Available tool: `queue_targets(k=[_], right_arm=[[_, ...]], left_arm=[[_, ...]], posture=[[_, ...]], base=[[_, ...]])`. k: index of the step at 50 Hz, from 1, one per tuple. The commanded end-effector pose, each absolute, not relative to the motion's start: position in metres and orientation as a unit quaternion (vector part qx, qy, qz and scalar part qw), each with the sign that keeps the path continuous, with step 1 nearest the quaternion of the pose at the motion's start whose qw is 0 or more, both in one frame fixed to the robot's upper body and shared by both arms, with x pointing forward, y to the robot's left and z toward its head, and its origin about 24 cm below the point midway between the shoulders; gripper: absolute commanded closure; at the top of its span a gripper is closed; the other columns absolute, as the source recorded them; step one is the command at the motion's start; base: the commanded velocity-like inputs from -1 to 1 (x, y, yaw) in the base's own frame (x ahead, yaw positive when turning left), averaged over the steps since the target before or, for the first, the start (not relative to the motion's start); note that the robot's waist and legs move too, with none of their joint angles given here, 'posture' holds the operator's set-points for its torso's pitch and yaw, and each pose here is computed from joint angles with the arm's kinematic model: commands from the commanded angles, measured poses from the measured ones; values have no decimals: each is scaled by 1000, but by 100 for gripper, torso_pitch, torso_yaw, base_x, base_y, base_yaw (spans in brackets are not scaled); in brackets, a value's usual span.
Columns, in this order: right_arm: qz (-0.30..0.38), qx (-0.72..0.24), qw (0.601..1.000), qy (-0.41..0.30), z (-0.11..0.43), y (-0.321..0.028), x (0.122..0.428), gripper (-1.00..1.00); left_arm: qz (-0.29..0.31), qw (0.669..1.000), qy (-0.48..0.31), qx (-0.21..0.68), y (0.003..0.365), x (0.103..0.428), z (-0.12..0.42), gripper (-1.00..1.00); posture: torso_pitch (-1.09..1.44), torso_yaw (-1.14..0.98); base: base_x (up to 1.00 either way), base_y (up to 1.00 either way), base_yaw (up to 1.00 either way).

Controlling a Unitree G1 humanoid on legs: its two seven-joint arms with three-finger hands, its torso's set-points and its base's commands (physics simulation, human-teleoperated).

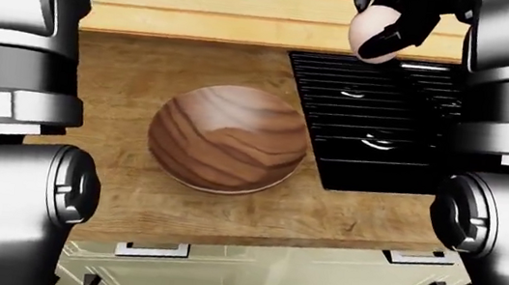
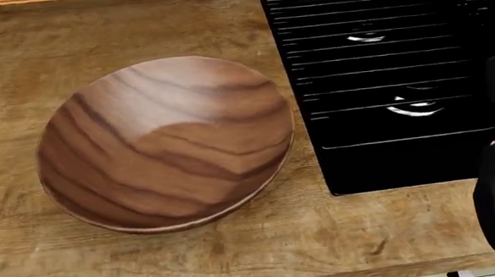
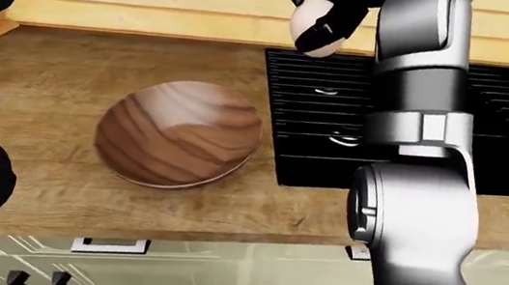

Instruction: Pick the egg from the pan and place it in the bowl.

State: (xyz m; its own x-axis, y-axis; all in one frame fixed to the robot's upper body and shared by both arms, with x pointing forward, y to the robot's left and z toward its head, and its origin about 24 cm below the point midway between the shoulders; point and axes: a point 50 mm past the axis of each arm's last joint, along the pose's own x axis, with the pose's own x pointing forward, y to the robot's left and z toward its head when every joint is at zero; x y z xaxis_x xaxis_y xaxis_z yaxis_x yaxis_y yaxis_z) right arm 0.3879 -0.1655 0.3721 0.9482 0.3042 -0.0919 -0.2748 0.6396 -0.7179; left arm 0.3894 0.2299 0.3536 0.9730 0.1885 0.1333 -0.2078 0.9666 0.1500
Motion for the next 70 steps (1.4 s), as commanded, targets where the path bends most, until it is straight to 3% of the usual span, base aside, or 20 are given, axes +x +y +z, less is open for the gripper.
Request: queue_targets(k=[1, 32, 70], right_arm=[[139, -398, 906, -47, 389, -170, 381, 100], [144, -387, 909, -53, 400, -166, 378, 100], [248, -437, 864, -22, 372, -90, 379, 100]], left_arm=[[85, 989, -85, 83, 222, 387, 367, -100], [88, 989, -86, 84, 225, 386, 369, -100], [95, 988, -85, 82, 232, 385, 367, -100]], posture=[[0, 0], [0, 0], [0, 0]], base=[[0, 0, 0], [0, 13, 0], [0, 0, 0]])
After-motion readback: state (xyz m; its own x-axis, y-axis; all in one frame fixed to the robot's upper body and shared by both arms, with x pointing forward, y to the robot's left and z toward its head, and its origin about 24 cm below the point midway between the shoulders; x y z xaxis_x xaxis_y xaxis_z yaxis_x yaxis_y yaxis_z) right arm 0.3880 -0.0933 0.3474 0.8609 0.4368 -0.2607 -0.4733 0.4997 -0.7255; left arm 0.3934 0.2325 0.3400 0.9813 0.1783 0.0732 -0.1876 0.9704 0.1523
